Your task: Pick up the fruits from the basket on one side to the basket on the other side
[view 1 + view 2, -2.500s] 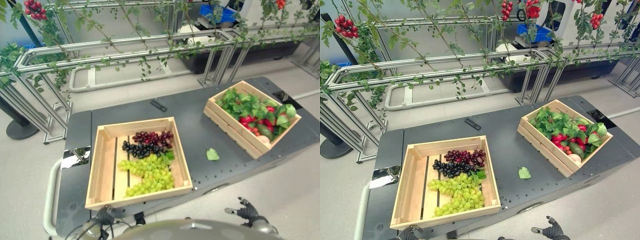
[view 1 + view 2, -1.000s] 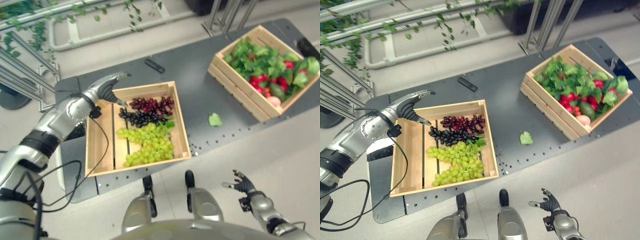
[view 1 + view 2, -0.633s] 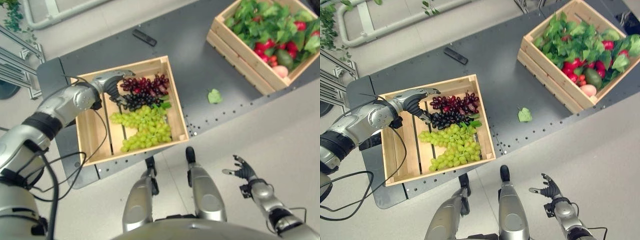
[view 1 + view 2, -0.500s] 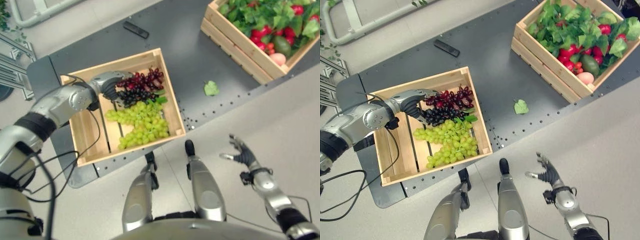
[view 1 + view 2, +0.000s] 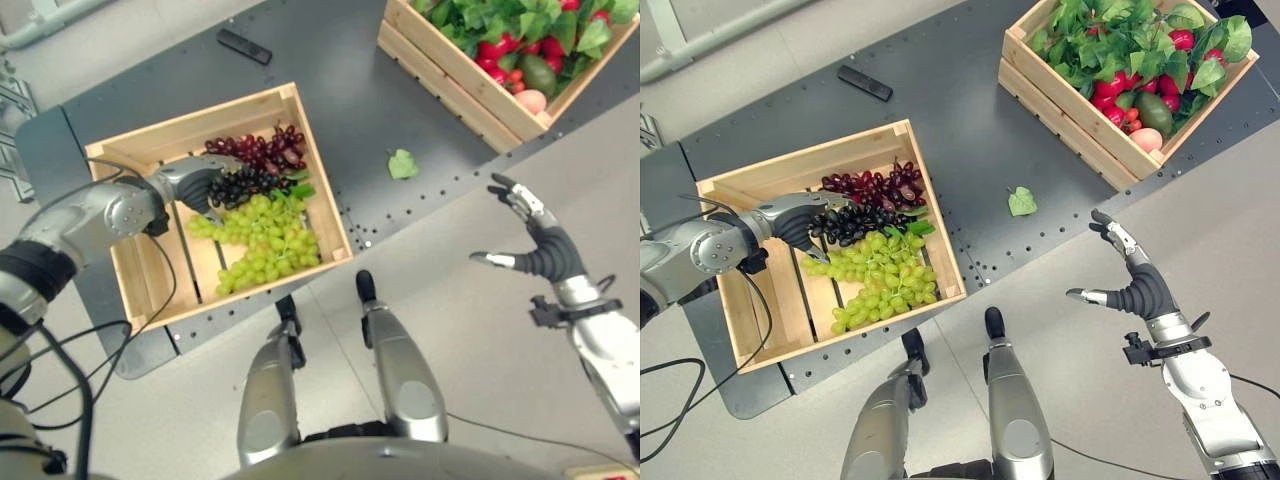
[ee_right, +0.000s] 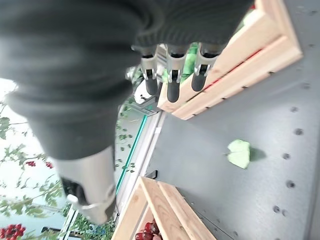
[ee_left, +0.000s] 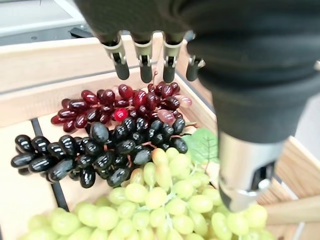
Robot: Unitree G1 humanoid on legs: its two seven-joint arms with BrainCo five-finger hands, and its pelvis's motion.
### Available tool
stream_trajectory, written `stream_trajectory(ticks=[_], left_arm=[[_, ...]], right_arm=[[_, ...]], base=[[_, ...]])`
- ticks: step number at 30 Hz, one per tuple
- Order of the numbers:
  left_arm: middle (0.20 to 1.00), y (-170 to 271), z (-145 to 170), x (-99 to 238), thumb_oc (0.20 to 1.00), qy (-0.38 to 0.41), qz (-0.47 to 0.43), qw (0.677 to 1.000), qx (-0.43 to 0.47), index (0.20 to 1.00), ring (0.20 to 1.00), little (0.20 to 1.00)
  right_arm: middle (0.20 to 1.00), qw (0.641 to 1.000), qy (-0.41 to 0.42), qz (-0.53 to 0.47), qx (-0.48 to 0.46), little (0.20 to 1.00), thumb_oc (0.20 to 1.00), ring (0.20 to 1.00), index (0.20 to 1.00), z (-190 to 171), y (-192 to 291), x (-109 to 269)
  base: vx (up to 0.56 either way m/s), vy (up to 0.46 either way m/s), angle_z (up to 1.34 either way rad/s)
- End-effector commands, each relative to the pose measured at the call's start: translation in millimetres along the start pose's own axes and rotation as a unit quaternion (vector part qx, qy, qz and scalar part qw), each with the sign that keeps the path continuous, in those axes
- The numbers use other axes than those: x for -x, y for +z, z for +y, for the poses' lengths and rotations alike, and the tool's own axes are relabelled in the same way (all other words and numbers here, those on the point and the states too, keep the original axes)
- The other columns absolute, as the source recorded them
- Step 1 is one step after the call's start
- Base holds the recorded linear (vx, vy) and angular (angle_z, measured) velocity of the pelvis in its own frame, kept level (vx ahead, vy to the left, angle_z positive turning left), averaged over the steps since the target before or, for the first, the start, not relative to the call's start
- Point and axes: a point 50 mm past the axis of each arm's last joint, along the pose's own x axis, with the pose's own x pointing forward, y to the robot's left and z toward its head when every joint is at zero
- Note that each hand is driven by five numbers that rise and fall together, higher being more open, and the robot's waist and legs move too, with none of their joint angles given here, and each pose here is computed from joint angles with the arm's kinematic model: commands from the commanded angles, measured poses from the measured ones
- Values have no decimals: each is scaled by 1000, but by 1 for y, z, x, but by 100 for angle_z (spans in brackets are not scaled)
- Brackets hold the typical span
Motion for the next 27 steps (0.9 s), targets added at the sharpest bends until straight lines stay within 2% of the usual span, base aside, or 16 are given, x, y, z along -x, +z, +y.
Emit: stream_trajectory(ticks=[1, 16, 27], left_arm=[[1000, -7, 18, 13, 1000, 47, 7, 999, -10, 1000, 1000, 1000], [1000, -21, 0, 17, 1000, 78, 49, 996, 10, 1000, 1000, 1000], [1000, -8, 2, 7, 1000, 102, 27, 994, 15, 1000, 1000, 1000]], right_arm=[[1000, 995, -10, -95, -12, 1000, 1000, 1000, 1000, -10, 34, -7], [1000, 967, 15, -253, -5, 1000, 1000, 1000, 1000, -9, 100, -23], [1000, 958, 9, -285, 15, 1000, 1000, 1000, 1000, -4, 112, -27]], base=[[-34, -9, -4], [-29, -1, -3], [-6, -7, -2]])
